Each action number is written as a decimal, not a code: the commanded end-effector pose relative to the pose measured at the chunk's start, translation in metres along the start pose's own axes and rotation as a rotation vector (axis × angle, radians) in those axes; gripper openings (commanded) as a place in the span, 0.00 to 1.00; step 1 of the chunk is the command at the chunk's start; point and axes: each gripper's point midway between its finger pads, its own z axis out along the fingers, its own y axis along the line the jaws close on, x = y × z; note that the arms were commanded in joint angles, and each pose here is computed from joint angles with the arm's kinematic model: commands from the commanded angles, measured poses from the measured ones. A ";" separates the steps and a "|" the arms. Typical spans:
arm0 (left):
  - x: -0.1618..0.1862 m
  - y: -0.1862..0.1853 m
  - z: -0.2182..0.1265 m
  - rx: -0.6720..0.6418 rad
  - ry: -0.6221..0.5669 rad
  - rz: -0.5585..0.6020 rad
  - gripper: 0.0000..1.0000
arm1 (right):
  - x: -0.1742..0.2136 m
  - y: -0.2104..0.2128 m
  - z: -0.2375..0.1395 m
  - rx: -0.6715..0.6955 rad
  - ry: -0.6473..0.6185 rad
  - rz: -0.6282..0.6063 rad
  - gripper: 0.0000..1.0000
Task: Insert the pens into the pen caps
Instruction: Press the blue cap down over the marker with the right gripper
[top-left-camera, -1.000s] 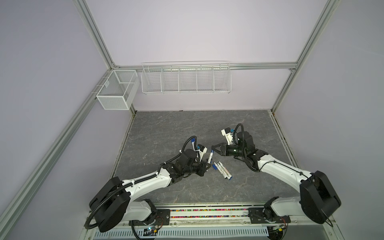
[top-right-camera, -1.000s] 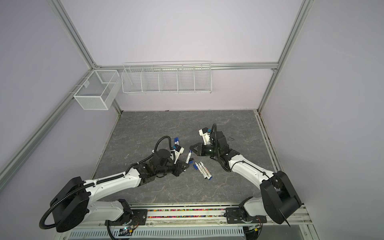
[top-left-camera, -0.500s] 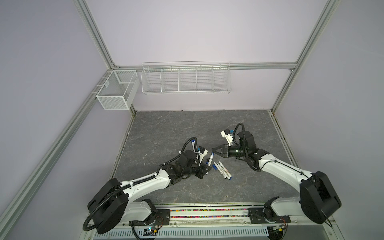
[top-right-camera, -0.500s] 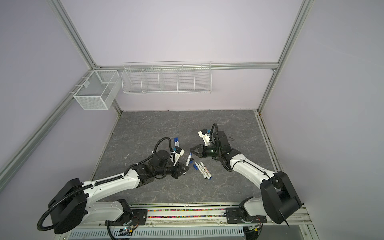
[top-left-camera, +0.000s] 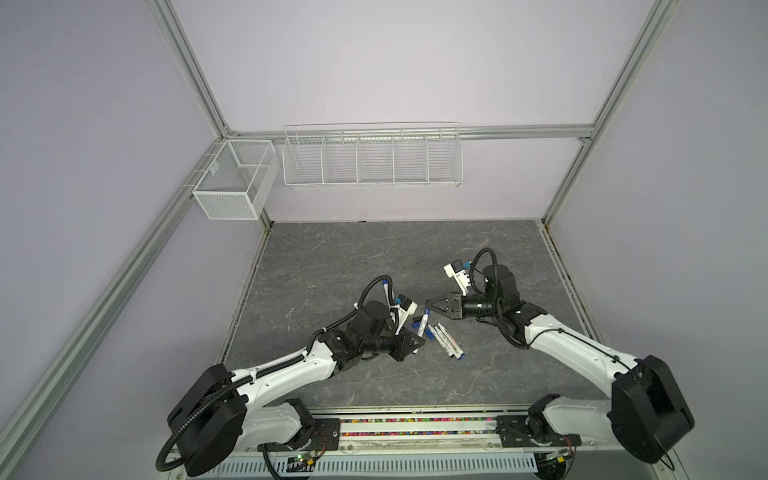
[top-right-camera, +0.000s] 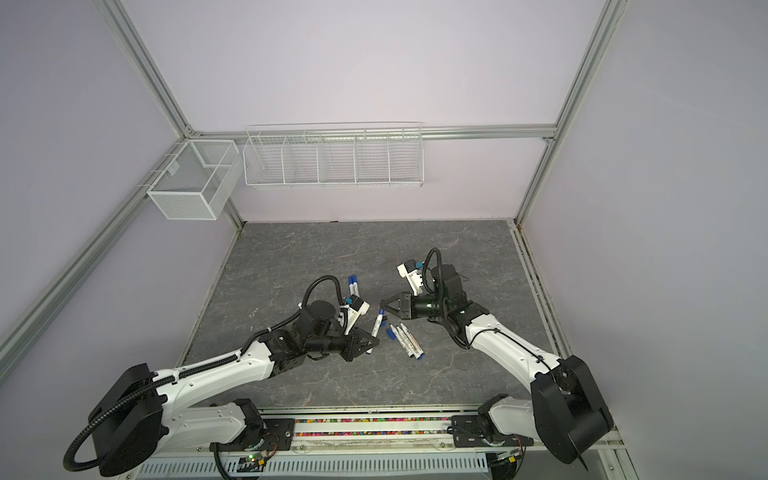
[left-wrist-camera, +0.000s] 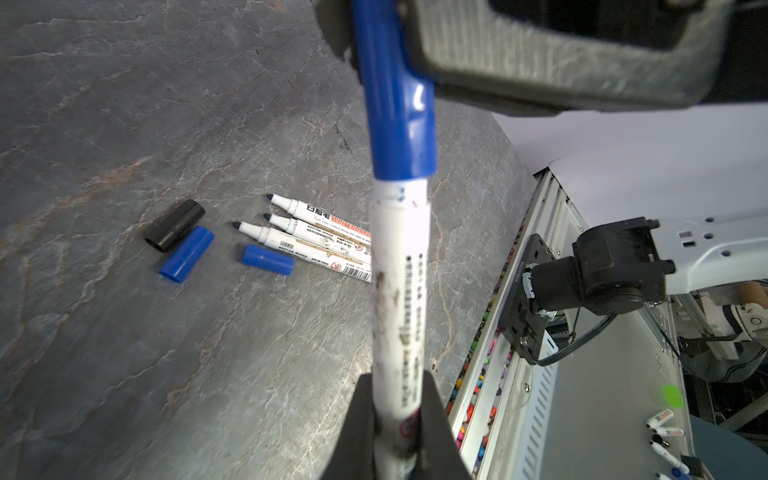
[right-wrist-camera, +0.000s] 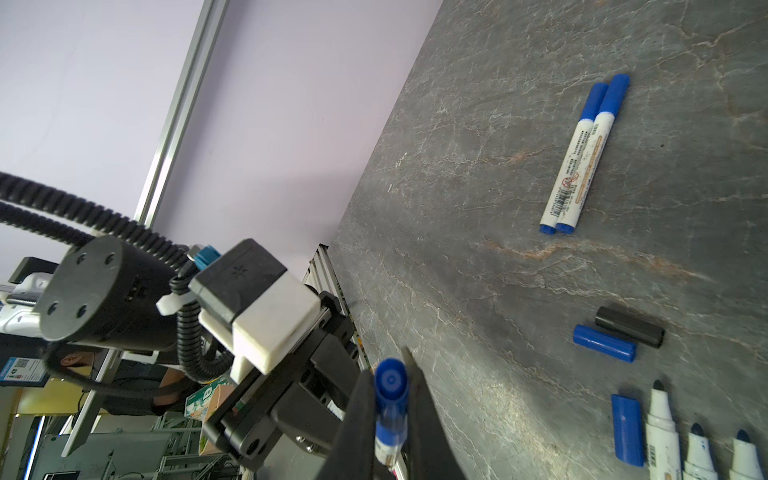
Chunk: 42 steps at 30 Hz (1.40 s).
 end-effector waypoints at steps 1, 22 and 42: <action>-0.049 0.002 -0.011 -0.018 -0.185 0.016 0.00 | 0.058 0.026 -0.003 -0.160 0.225 0.079 0.08; -0.046 0.013 -0.008 0.055 -0.143 -0.066 0.00 | 0.067 0.059 -0.011 -0.292 0.287 0.008 0.07; -0.075 0.035 -0.019 -0.119 -0.248 -0.055 0.00 | 0.124 0.036 0.004 -0.113 0.524 -0.041 0.07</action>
